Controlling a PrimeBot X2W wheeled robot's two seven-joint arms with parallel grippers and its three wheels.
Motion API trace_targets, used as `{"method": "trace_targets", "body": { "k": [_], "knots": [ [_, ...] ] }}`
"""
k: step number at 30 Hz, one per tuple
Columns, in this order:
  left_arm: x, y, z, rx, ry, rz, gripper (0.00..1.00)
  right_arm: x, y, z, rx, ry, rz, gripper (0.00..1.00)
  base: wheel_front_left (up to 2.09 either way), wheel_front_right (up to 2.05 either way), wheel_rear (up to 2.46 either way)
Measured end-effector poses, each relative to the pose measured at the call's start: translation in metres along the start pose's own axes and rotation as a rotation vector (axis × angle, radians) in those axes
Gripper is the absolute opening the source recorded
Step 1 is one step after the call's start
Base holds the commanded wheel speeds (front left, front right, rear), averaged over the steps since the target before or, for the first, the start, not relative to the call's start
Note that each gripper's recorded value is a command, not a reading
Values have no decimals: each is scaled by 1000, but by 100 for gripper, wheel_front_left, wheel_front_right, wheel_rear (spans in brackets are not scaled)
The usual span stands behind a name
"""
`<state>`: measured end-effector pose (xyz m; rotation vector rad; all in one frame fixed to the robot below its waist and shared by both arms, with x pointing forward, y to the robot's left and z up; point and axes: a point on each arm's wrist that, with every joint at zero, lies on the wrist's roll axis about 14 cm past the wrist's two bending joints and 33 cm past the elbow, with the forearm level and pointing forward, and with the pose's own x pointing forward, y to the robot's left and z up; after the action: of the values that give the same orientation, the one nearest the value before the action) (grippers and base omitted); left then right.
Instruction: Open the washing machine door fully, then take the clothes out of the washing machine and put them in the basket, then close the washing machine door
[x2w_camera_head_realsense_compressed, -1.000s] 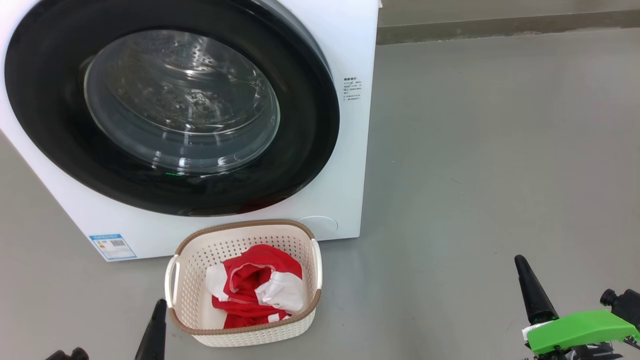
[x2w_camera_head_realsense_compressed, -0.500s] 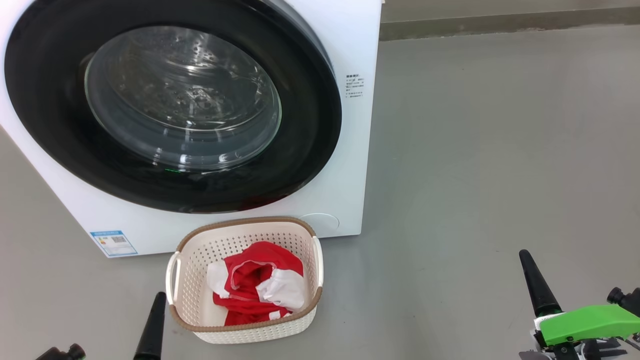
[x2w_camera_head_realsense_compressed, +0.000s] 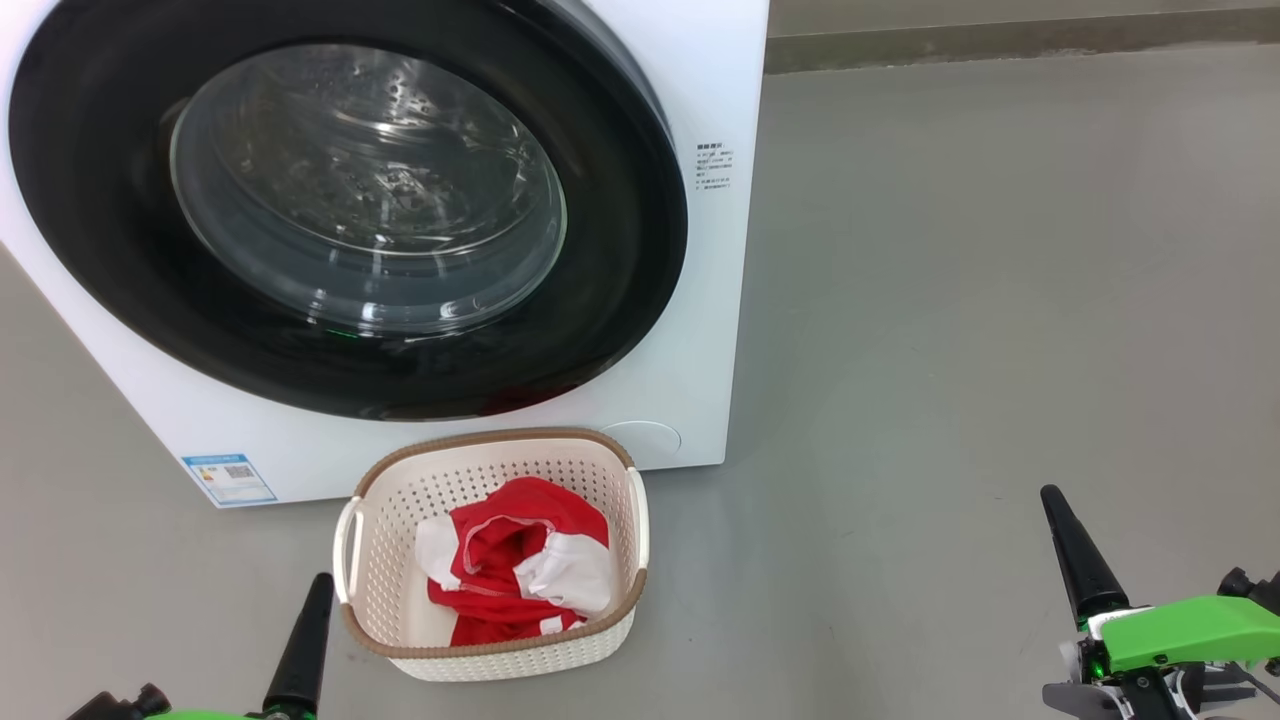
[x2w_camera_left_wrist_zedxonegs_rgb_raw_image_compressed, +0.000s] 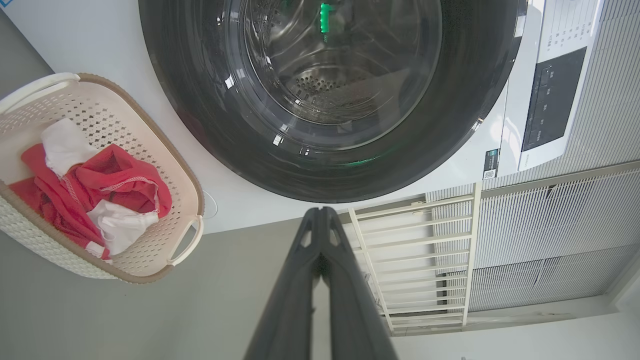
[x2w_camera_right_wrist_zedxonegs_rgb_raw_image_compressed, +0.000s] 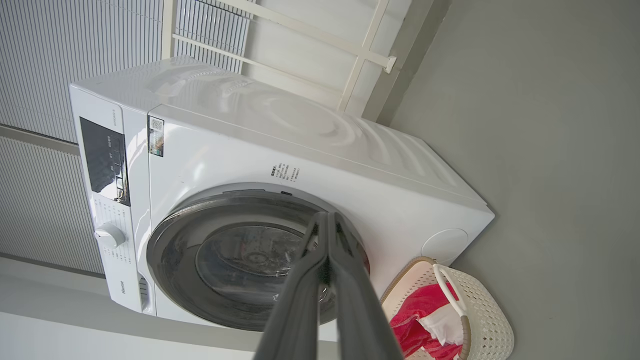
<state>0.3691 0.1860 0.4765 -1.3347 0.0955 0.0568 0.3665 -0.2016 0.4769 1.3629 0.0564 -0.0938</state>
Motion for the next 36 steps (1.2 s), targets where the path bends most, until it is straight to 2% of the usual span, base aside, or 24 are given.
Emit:
{"method": "trace_targets", "body": {
  "k": [19, 36],
  "knots": [
    [8, -8, 2, -231, 10, -30, 0, 8, 5, 2, 205, 9, 22, 0, 0, 0, 0],
    [8, -7, 3, -240, 9, -29, 0, 9, 7, 3, 219, 9, 27, 0, 0, 0, 0]
  ]
}}
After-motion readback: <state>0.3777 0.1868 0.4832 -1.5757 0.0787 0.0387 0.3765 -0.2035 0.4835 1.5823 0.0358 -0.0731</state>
